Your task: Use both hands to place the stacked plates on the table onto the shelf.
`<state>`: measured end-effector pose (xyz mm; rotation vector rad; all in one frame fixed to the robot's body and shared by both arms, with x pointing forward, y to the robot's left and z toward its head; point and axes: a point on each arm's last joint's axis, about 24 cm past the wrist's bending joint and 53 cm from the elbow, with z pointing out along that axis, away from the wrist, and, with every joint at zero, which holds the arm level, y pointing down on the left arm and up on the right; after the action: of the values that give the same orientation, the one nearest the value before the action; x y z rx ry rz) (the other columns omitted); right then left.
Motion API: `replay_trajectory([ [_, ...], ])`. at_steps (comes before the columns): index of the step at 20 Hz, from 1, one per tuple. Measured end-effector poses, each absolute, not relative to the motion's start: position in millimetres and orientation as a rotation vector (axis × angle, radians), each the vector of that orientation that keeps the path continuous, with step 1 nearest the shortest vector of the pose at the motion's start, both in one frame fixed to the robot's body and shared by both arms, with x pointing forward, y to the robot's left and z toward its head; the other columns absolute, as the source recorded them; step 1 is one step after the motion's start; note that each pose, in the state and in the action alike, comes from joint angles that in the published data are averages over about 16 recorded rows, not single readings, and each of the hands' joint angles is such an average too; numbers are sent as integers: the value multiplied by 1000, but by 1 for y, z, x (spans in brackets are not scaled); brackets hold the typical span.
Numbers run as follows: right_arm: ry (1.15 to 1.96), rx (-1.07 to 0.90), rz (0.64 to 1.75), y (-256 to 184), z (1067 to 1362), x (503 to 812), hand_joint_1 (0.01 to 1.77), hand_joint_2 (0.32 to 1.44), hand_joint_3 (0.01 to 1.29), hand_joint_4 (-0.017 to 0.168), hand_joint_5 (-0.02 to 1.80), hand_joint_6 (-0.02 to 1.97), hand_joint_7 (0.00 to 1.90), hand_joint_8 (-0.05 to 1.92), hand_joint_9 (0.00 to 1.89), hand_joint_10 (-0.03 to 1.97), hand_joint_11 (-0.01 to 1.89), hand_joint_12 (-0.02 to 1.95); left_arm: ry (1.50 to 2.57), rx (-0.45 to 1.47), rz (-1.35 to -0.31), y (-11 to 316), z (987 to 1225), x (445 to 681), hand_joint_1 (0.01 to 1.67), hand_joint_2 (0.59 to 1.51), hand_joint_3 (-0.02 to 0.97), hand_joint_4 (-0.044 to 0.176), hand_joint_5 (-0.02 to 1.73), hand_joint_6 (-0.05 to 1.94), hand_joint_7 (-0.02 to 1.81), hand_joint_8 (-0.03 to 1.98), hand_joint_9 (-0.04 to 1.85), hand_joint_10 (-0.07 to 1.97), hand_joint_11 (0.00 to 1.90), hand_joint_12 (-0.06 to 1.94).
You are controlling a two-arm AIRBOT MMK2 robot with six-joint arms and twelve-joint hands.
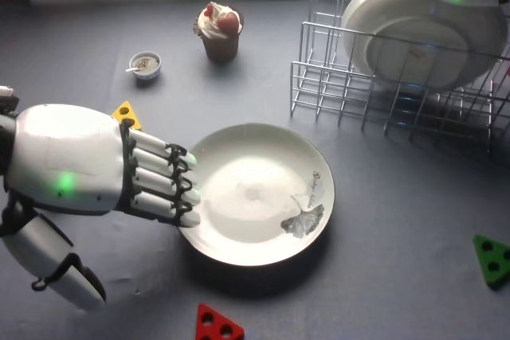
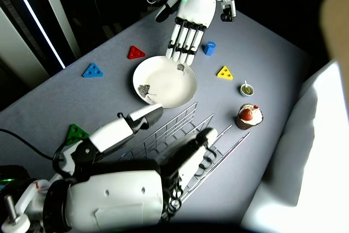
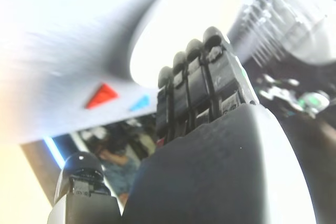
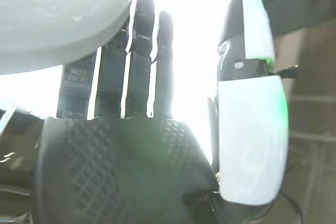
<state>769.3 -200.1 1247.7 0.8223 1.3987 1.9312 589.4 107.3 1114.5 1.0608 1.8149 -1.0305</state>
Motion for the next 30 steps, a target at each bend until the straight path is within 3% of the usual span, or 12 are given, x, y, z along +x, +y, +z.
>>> replay_trajectory([
  [11,1386,701,1891,-201,1262,766,913,958,12,9,420,12,482,12,509,-7,565,8,1846,1116,-944,108,1094,592,25,1032,2,-3,233,-6,247,1,222,11,196,19],
  [22,1382,579,1847,-199,1272,761,842,953,12,5,301,13,350,12,384,-6,431,7,1856,1128,-921,108,1088,593,28,1033,2,-2,212,-16,248,0,212,10,197,19],
  [30,1436,333,1827,-174,1278,733,739,948,12,-3,165,14,214,13,274,-6,329,7,1867,1132,-919,110,1084,591,27,1034,3,-5,202,-19,247,0,213,10,199,17],
])
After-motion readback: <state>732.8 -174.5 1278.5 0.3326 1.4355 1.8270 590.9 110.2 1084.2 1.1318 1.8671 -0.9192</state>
